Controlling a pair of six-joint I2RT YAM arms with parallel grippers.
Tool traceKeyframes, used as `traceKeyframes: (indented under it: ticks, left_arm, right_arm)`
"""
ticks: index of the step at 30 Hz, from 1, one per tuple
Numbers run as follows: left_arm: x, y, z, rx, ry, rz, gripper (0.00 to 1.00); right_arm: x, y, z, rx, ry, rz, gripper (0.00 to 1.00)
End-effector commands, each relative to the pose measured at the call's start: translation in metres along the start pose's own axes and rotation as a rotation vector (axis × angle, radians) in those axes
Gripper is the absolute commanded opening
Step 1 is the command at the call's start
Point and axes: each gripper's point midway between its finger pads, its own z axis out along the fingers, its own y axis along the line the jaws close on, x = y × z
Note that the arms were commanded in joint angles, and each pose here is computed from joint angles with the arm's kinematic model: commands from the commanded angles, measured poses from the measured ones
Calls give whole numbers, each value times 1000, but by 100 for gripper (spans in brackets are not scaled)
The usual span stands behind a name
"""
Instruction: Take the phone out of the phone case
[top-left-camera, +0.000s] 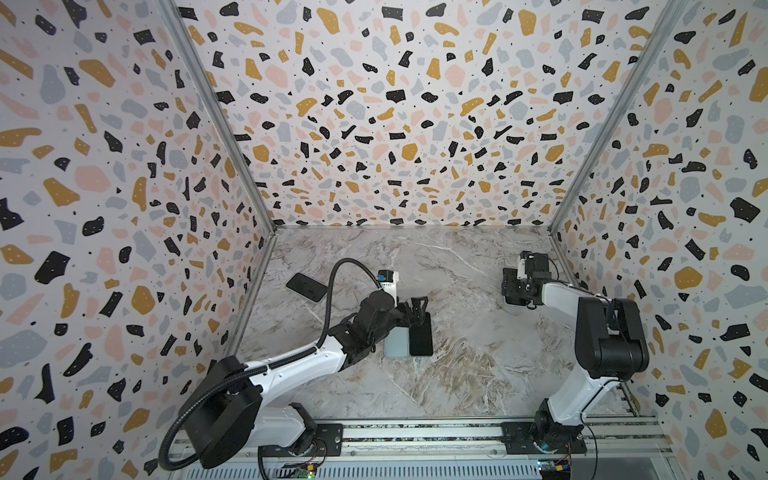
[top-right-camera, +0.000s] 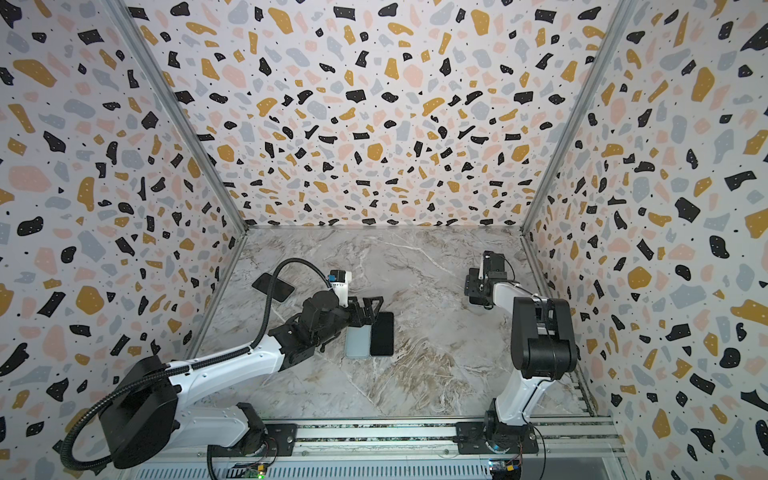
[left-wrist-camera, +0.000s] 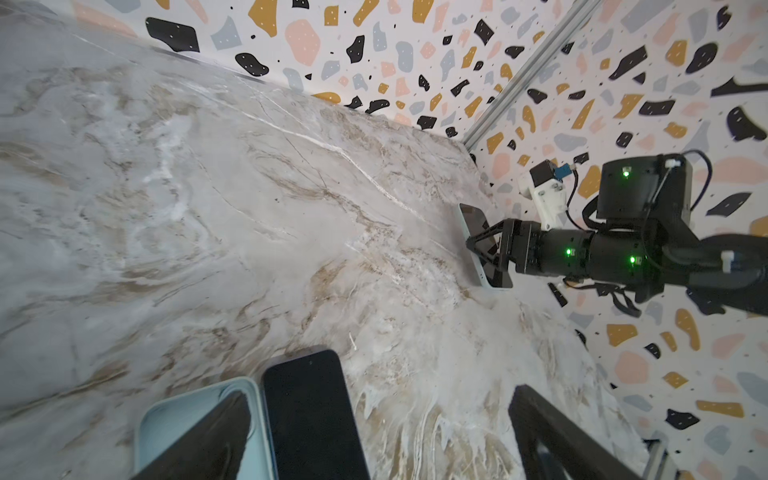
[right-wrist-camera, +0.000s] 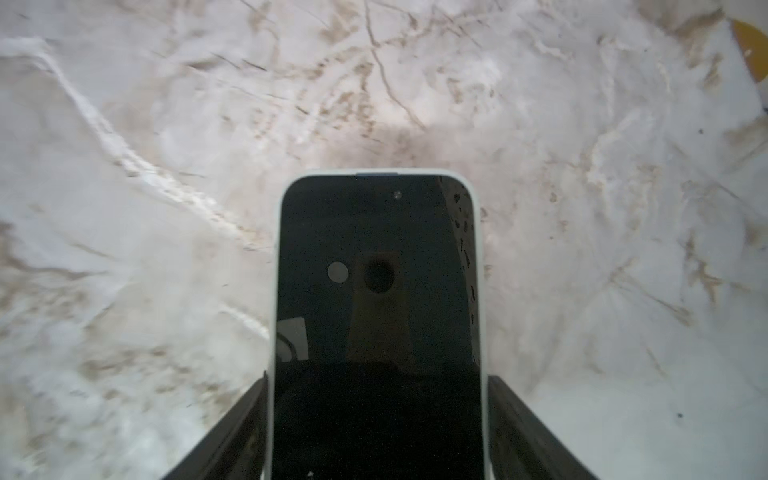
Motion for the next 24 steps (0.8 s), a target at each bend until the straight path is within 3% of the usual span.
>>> traceKeyframes:
  ticks: [1,14,24]
  left_arm:
    - [-22,-34,6,176,-46,-130,99]
    - [-13,-47,47,339,17,-372,95]
    - [-1,-40,65,355,48,-471,85]
  right_arm:
    - [-26,31,-29,-90,-107,-22,46]
    - [14,174,-113,-523,-172,-284,46]
    - [34,227,-158,-694,-175,-391,45]
